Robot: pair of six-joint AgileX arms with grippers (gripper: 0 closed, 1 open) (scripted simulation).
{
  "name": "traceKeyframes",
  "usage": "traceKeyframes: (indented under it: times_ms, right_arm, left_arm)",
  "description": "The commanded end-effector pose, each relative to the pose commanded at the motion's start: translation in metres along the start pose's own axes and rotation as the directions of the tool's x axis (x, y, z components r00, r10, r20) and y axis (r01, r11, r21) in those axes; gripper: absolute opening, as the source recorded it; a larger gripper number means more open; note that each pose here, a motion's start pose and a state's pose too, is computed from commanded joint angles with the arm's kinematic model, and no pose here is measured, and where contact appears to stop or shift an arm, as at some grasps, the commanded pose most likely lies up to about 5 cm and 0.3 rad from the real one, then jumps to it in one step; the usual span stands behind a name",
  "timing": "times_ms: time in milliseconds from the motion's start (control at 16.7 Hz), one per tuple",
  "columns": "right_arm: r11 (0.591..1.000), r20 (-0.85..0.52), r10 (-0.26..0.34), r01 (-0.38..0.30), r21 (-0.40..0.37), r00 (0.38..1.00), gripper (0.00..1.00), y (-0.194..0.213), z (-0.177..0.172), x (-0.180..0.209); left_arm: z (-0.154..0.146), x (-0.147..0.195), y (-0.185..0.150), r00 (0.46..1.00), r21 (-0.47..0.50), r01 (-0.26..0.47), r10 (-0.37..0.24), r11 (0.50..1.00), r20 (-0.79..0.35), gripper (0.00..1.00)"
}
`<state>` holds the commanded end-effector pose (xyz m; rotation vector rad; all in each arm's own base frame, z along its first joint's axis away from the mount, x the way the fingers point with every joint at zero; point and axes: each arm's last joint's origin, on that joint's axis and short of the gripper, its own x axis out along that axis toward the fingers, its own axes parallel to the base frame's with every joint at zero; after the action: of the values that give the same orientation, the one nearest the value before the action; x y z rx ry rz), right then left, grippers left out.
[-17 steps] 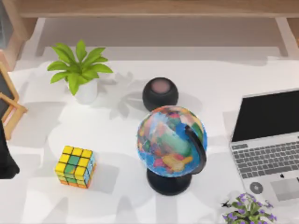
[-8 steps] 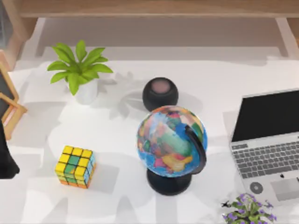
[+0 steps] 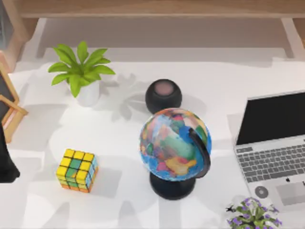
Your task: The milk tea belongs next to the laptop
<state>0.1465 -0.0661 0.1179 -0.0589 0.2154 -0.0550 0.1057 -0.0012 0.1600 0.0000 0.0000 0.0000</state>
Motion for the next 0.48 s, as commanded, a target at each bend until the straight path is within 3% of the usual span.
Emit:
traceKeyframes:
  times_ms: [180,420,480]
  right_arm:
    - [0.998,-0.082,0.001,0.004,0.056,0.997,0.00,0.0018,-0.0161,-0.0044]
    - [0.998,-0.083,0.001,0.004,0.057,0.997,0.00,0.0018,-0.0164,-0.0045]
    - [0.998,-0.083,0.001,0.004,0.057,0.997,0.08,0.0018,-0.0164,-0.0045]
  left_arm:
    - [0.0000,0.0000,0.0000,1.000,0.000,0.000,0.000,1.000,0.000,1.00]
    - [0.0000,0.0000,0.0000,1.000,0.000,0.000,0.000,1.000,0.000,1.00]
    - [0.0000,0.0000,0.0000,1.000,0.000,0.000,0.000,1.000,0.000,1.00]
